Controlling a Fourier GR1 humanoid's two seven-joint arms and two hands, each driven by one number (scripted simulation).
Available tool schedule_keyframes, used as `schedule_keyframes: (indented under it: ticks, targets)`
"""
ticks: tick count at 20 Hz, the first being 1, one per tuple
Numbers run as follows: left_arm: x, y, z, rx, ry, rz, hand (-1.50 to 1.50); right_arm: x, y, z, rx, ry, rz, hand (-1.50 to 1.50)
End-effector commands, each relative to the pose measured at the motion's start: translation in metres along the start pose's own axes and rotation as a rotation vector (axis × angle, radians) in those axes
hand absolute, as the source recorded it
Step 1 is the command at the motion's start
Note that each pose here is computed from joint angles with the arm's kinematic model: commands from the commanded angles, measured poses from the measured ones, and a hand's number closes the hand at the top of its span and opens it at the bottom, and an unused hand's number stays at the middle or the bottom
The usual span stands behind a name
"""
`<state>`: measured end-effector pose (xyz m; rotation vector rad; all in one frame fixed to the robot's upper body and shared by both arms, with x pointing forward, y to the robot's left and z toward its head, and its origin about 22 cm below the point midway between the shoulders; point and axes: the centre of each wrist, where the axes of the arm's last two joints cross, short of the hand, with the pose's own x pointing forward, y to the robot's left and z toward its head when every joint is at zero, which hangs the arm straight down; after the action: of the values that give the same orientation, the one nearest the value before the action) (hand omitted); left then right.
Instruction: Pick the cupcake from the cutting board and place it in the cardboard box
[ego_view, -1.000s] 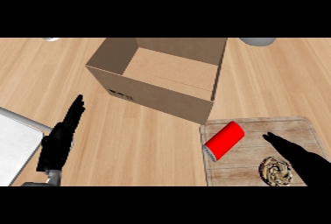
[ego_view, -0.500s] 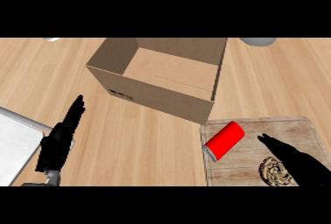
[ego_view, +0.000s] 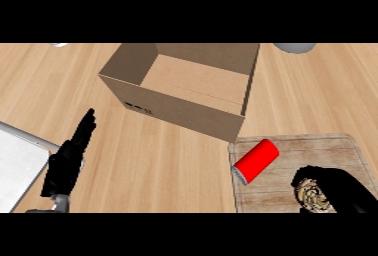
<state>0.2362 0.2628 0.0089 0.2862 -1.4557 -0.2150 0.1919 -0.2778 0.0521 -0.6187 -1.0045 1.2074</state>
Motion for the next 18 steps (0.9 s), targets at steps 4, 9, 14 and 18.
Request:
schedule_keyframes:
  ticks: [4,9,14,18]
  targets:
    - [-0.001,0.037,0.001,0.087,0.005,-0.05,0.0,-0.004,0.003,-0.006,-0.174,-0.023,0.089,1.5]
    - [-0.001,0.013,-0.002,0.011,-0.011,-0.056,0.0,-0.012,-0.073,-0.049,-0.21,-0.124,0.197,1.5]
    - [0.018,-0.018,-0.016,-0.062,-0.075,-0.034,0.0,-0.018,-0.15,-0.072,-0.257,-0.198,0.291,1.5]
    - [0.008,-0.008,-0.022,-0.035,-0.058,-0.036,0.0,-0.029,-0.184,-0.091,-0.327,-0.254,0.35,1.5]
